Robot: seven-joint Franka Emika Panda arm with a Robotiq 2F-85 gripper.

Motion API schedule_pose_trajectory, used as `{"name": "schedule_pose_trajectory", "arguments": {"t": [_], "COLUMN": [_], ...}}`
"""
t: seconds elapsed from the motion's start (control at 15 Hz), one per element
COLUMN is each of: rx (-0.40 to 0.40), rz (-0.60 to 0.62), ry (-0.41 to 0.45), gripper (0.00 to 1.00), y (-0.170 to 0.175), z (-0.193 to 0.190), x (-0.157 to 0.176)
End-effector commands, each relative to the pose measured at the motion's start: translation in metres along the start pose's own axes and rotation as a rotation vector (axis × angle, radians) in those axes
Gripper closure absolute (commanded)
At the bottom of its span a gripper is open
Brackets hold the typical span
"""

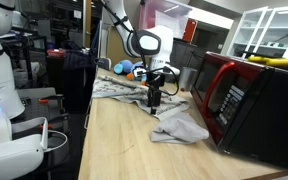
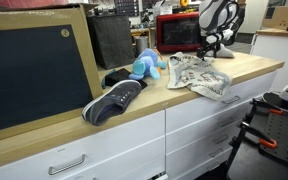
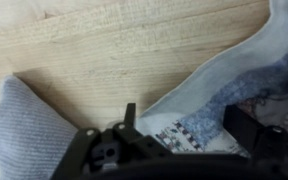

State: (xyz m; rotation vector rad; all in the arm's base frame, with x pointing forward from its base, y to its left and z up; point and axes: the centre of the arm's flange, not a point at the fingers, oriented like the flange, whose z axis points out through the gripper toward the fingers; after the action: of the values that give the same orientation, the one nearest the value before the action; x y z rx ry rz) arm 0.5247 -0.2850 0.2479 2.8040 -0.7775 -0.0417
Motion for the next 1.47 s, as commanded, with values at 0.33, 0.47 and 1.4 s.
{"name": "schedule_pose_trajectory", "arguments": {"t": [0.33, 0.47, 1.4], "rx": [-0.082, -0.127, -0.202], "rz": [-0.048, -0.086, -0.205], "ry": [-0.025, -0.02, 0.108], "gripper": [0.8, 0.95, 0.45], "y": [0.028, 0.041, 0.071], "z": [0.0, -0.004, -0.069], "x": [0.006, 0.006, 0.021]}}
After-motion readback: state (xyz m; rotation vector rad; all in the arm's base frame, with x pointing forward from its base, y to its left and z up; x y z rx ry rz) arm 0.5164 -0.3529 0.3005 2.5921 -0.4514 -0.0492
